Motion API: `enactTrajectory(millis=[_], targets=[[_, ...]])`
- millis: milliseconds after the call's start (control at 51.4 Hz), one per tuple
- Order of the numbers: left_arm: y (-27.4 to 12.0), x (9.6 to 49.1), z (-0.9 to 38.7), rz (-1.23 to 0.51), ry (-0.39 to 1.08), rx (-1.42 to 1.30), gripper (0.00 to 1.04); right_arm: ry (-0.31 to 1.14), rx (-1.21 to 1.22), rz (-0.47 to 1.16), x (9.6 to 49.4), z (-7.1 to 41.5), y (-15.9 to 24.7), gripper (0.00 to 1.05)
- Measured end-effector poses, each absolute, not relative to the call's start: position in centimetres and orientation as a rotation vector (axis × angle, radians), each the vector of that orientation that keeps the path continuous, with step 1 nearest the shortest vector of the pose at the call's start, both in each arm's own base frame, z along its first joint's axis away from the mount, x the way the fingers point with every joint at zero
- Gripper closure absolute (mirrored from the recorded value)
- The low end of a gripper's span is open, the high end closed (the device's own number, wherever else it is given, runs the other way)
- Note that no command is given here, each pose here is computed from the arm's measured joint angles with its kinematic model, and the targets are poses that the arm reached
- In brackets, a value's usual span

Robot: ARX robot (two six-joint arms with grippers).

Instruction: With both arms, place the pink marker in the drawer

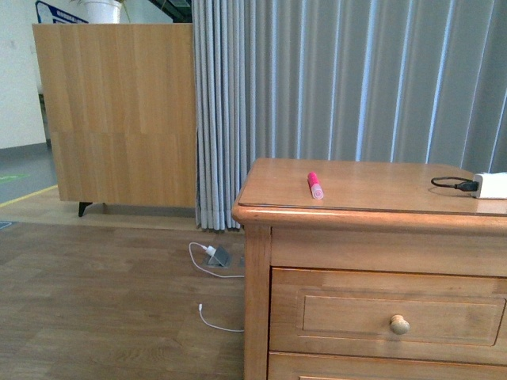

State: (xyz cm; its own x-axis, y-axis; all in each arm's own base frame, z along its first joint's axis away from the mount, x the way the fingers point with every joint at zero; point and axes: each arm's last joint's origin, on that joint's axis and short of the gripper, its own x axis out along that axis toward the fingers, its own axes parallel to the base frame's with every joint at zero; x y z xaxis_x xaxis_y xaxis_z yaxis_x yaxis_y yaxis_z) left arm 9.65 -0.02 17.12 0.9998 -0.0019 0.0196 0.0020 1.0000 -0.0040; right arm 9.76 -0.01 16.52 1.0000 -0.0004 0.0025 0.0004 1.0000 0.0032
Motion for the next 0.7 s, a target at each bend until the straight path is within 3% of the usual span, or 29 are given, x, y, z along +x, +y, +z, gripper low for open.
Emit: enactTrajectory(millis=[700], targets=[[-0.02, 9.65, 17.12, -0.002, -0.020, -0.004, 0.06, -0.003, 0.003, 0.000, 9.76, 16.52, -0.01, 0.08]])
